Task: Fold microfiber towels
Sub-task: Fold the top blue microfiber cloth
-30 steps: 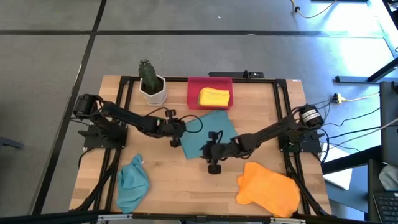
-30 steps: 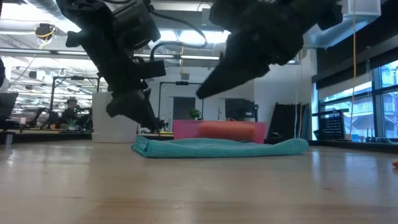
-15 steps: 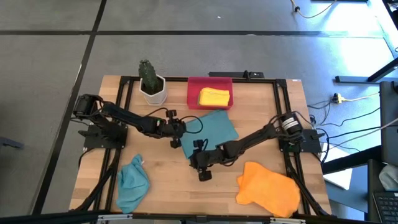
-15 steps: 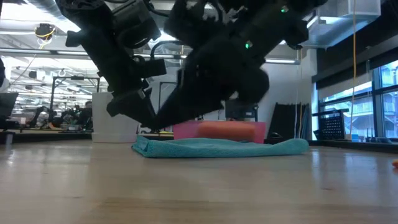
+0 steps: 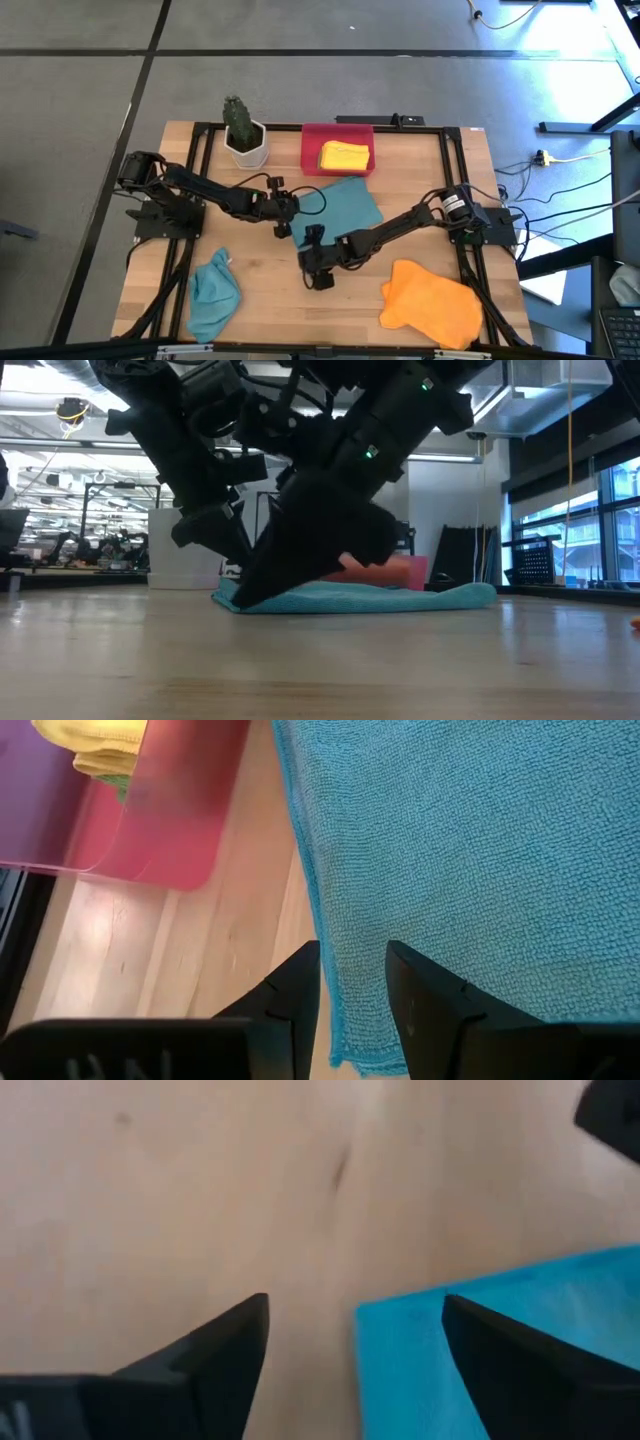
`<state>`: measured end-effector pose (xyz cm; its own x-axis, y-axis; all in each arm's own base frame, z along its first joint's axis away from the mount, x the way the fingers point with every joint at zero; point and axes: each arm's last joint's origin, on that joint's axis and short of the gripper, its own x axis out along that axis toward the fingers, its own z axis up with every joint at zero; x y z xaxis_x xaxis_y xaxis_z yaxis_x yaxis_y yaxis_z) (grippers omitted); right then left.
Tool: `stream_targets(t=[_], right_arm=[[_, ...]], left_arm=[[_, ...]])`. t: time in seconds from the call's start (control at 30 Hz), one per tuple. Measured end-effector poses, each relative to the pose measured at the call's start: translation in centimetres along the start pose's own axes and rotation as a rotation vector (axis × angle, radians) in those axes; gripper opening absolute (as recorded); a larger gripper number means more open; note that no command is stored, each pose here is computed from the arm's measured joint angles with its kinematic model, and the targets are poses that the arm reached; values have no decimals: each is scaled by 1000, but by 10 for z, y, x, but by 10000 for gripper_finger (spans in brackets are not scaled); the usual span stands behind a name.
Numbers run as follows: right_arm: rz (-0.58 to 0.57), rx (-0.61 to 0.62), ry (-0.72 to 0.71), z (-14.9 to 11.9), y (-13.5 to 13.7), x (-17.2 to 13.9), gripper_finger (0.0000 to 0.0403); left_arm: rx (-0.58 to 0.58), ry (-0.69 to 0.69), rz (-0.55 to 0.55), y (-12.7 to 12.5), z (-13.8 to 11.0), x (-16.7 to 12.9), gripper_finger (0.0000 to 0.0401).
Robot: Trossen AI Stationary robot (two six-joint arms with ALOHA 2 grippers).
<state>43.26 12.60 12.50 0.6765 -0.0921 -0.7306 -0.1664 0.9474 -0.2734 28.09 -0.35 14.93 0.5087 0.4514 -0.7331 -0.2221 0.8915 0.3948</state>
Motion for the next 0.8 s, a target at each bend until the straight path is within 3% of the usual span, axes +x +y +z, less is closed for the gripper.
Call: stream_targets(t=[0.2, 0.8], right_arm=[[-96, -24, 77, -7, -3, 0, 288], [-90, -26, 78, -12, -6, 11, 144]], left_arm=[[0, 0, 0, 0, 0, 0, 106], [-12, -21, 0, 0, 2, 0, 106]])
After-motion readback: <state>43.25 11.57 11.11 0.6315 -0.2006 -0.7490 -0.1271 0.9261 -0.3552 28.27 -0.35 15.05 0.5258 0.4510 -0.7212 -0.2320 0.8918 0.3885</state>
